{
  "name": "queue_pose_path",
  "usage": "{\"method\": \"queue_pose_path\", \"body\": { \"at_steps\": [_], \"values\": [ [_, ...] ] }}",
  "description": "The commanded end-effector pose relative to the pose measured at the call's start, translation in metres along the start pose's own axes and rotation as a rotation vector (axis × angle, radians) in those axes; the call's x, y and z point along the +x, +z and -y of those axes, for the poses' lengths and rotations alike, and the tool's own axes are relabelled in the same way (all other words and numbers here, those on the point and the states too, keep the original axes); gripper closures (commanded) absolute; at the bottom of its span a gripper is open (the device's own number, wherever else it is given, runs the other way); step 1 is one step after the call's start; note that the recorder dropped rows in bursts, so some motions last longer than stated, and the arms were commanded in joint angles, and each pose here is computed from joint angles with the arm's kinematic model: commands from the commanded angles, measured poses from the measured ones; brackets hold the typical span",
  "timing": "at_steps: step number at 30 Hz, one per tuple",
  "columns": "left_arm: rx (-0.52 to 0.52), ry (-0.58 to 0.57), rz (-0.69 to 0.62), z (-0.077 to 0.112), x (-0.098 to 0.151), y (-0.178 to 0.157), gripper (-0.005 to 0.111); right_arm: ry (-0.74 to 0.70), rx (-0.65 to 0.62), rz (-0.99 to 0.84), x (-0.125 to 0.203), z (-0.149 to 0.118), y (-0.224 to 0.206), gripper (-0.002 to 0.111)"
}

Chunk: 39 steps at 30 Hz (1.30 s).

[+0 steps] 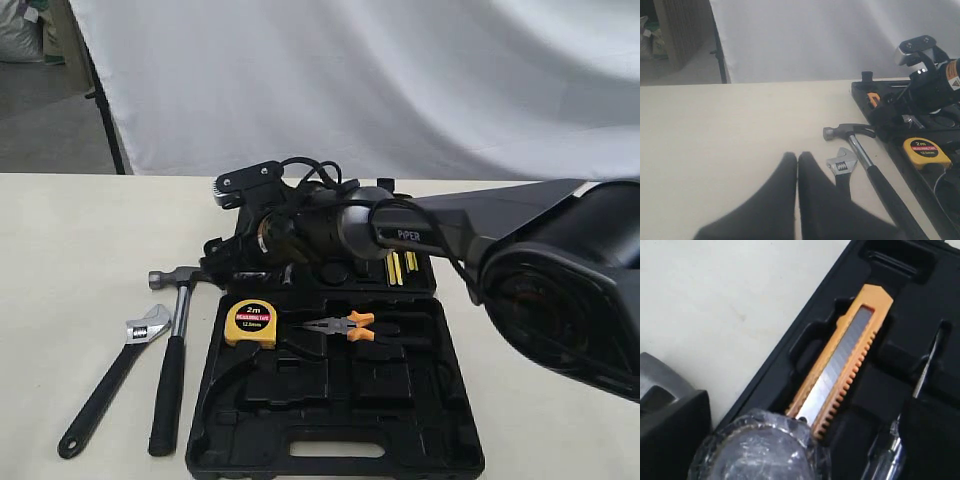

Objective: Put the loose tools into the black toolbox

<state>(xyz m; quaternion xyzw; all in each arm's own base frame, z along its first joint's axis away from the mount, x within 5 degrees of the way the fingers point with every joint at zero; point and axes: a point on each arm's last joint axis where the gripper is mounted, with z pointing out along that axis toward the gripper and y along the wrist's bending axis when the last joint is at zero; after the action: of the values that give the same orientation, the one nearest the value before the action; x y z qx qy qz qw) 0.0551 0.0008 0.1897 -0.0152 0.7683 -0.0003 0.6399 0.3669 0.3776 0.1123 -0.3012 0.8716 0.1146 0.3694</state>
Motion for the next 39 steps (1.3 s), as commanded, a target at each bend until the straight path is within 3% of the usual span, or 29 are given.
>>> {"method": "queue_pose_path", "body": {
  "at_steps": [1, 6, 15, 19, 27, 33, 36, 39],
  "values": [
    [-0.002, -0.012, -0.001, 0.0, 0.001, 0.0, 0.106, -0.032, 0.038, -0.049, 0.003, 0.005, -0.001, 0.013],
    [-0.002, -0.012, -0.001, 0.0, 0.001, 0.0, 0.106, -0.036, 0.043, -0.053, 0.002, 0.005, -0.003, 0.023],
    [-0.003, -0.01, -0.001, 0.0, 0.001, 0.0, 0.106, -0.039, 0.052, -0.063, 0.001, 0.006, -0.005, 0.089],
    [-0.003, -0.01, -0.001, 0.0, 0.001, 0.0, 0.106, -0.03, 0.065, -0.053, -0.01, 0.008, -0.018, 0.109],
    [-0.003, -0.01, -0.001, 0.0, 0.001, 0.0, 0.106, -0.001, 0.103, -0.005, -0.046, 0.017, -0.068, 0.109],
    [-0.003, -0.01, -0.001, 0.0, 0.001, 0.0, 0.106, 0.028, 0.158, -0.047, -0.059, 0.039, -0.099, 0.109],
    [-0.003, -0.01, -0.001, 0.0, 0.001, 0.0, 0.106, 0.067, 0.094, -0.116, -0.055, 0.06, -0.105, 0.109],
    [-0.003, -0.01, -0.001, 0.0, 0.001, 0.0, 0.106, 0.168, -0.091, -0.172, -0.042, 0.085, -0.104, 0.109]
  ]
}}
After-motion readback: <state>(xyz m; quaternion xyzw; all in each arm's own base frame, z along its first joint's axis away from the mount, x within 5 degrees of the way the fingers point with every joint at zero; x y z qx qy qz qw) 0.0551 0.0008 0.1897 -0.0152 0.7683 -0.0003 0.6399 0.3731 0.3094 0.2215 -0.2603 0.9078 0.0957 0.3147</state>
